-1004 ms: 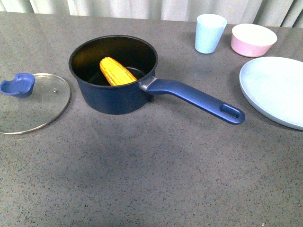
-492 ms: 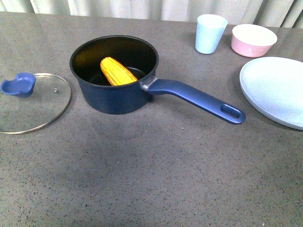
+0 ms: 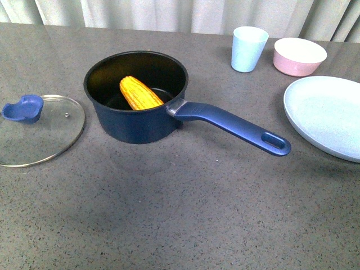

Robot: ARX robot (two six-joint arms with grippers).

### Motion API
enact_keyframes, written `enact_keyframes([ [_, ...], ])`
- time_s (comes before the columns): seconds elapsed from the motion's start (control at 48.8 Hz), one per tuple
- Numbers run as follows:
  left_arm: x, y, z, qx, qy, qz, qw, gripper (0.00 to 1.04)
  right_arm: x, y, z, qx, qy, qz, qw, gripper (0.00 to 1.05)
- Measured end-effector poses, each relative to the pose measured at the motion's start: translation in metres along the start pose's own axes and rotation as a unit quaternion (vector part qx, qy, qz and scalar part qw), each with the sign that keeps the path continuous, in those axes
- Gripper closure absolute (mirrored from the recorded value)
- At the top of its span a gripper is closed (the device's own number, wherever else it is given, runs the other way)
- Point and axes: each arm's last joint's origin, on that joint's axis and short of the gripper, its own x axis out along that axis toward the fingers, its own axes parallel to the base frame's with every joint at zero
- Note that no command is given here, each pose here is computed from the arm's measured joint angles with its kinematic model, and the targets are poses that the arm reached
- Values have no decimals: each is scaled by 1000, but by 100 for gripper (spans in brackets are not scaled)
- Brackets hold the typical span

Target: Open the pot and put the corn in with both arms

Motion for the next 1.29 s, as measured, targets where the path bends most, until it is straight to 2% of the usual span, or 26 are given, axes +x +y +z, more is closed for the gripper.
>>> enact_keyframes([
  [0.266, 0, 0, 0, 0, 0, 0, 1000, 9, -15, -1, -9, 0, -7, -2, 1000, 103],
  [1.291, 0, 0, 0, 0, 0, 0, 1000, 9, -42, -1, -6, 0, -17, -3, 1000, 103],
])
